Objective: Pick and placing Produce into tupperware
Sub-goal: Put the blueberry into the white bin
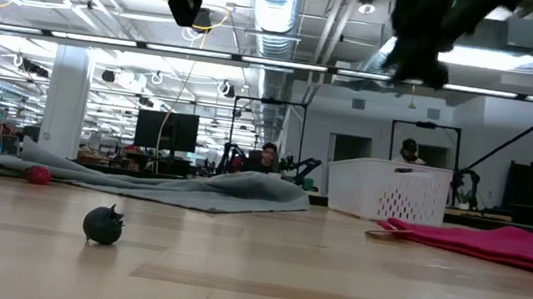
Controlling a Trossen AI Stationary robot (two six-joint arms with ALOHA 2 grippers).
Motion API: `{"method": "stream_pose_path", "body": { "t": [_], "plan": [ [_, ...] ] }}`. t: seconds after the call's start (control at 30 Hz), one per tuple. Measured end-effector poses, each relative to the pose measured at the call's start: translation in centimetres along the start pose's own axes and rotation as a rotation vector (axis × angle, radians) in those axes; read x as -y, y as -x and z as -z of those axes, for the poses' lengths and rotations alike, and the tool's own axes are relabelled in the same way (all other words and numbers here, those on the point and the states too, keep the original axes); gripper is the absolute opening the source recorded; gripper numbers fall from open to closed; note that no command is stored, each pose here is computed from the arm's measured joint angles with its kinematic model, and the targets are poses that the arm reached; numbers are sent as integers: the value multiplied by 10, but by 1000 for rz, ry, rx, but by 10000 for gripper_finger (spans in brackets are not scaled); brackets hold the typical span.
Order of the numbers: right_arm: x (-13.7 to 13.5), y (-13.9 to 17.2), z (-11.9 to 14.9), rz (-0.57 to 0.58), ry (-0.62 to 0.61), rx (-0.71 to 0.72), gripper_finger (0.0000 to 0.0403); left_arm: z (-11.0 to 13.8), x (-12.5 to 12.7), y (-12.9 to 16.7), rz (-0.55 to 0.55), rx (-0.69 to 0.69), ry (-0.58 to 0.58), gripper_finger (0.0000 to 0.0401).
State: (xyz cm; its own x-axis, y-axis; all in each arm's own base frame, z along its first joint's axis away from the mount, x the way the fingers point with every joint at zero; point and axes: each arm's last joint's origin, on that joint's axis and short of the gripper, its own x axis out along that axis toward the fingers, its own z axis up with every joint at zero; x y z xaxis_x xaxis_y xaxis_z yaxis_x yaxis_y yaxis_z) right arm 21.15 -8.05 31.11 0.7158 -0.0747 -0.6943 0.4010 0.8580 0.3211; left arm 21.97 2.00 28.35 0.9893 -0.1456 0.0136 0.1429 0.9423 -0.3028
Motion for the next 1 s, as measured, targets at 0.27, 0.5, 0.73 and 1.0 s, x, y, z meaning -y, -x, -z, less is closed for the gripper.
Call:
{"method": "stream_pose_path", "body": {
  "t": [0.27, 0.5, 0.73, 1.0],
  "plan": [
    [-78, 31, 9, -346, 231, 218, 180, 7, 0, 0, 35, -89, 71, 31],
    [-134, 21, 28, -458, 401, 271, 159, 29, 12, -2, -14, -256, 202, 33],
    [-177, -2, 52, -525, 549, 260, 147, 51, 50, -9, -31, -321, 175, 78],
    [-212, -30, 79, -604, 636, 225, 133, 83, 83, -17, -92, -388, 162, 158]
  ]
}}
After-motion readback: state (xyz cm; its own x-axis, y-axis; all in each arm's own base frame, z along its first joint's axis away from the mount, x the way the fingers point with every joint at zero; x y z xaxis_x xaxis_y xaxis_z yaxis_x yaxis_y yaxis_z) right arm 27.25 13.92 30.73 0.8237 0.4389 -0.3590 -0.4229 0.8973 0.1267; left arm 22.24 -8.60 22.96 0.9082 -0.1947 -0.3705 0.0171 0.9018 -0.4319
